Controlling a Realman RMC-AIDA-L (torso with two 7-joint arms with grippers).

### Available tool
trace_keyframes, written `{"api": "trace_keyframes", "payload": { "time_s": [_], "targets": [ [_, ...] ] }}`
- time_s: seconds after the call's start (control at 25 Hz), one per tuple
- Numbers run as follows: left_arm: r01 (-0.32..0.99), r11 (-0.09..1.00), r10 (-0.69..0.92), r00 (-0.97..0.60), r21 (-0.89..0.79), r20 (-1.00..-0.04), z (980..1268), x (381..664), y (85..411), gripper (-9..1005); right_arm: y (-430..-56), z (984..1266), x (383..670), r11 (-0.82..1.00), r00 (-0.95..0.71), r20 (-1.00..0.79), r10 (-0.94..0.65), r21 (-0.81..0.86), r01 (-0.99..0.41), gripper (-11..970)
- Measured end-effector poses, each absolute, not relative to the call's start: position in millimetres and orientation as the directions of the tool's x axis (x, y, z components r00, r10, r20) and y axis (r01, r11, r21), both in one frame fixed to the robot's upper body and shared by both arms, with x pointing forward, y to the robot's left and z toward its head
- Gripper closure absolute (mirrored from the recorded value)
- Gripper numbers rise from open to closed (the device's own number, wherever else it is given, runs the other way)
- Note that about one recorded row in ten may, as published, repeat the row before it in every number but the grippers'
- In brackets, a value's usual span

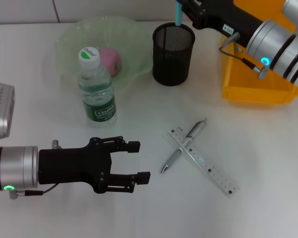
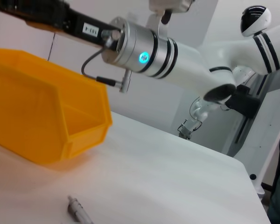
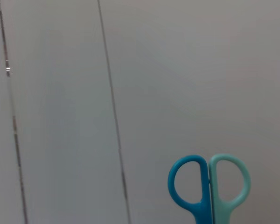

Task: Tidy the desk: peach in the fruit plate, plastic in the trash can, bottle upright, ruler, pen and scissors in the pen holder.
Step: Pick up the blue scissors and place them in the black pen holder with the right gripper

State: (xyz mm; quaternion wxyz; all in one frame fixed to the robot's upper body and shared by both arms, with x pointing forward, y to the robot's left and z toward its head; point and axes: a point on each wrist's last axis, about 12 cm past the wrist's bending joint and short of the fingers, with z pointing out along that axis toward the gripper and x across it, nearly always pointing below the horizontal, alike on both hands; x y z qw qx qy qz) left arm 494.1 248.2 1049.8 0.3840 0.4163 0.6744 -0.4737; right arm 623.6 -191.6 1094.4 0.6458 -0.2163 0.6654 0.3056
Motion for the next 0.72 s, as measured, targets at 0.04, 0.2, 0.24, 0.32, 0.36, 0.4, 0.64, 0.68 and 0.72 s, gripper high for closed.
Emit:
{"api": "trace_keyframes", "payload": {
  "time_s": [0.04,0.2,0.24,0.32,0.36,0.4,0.64,0.68,0.72],
  "targets": [
    [0.926,0.206,0.198,-0.357,-0.317,-0.913,1049.5,493.8,248.5,171,-192.4,1091.7,622.5,0.734,-0.061,-0.993,0.101,0.116,-0.669,728],
    [0.925,0.209,0.199,-0.357,-0.316,-0.913,1048.6,492.9,249.0,171,-193.7,1083.7,619.5,0.760,-0.060,-0.995,0.076,0.097,-0.643,727],
    [0.925,0.210,0.198,-0.357,-0.316,-0.913,1048.1,492.4,249.0,171,-193.2,1082.1,619.3,0.761,-0.069,-0.995,0.070,0.098,-0.641,726],
    [0.925,0.211,0.199,-0.357,-0.316,-0.913,1048.0,492.4,249.0,171,-191.2,1080.4,620.3,0.763,-0.083,-0.995,0.056,0.097,-0.639,726],
    [0.925,0.211,0.200,-0.357,-0.316,-0.912,1047.9,492.3,249.0,171,-190.2,1079.7,621.0,0.764,-0.090,-0.995,0.051,0.096,-0.637,725],
    [0.925,0.211,0.200,-0.357,-0.316,-0.912,1047.9,492.3,249.0,171,-189.1,1079.0,621.3,0.765,-0.096,-0.994,0.047,0.098,-0.636,725],
    [0.924,0.213,0.200,-0.358,-0.317,-0.912,1047.4,491.8,249.5,171,-186.7,1077.2,621.4,0.765,-0.110,-0.993,0.042,0.103,-0.636,723],
    [0.924,0.212,0.198,-0.359,-0.318,-0.912,1047.3,491.5,249.3,171,-187.0,1076.9,621.1,0.766,-0.111,-0.993,0.043,0.104,-0.635,685],
    [0.924,0.211,0.198,-0.359,-0.318,-0.912,1047.4,491.4,249.1,171,-187.0,1076.9,621.1,0.766,-0.111,-0.993,0.043,0.104,-0.635,648]
  ]
}}
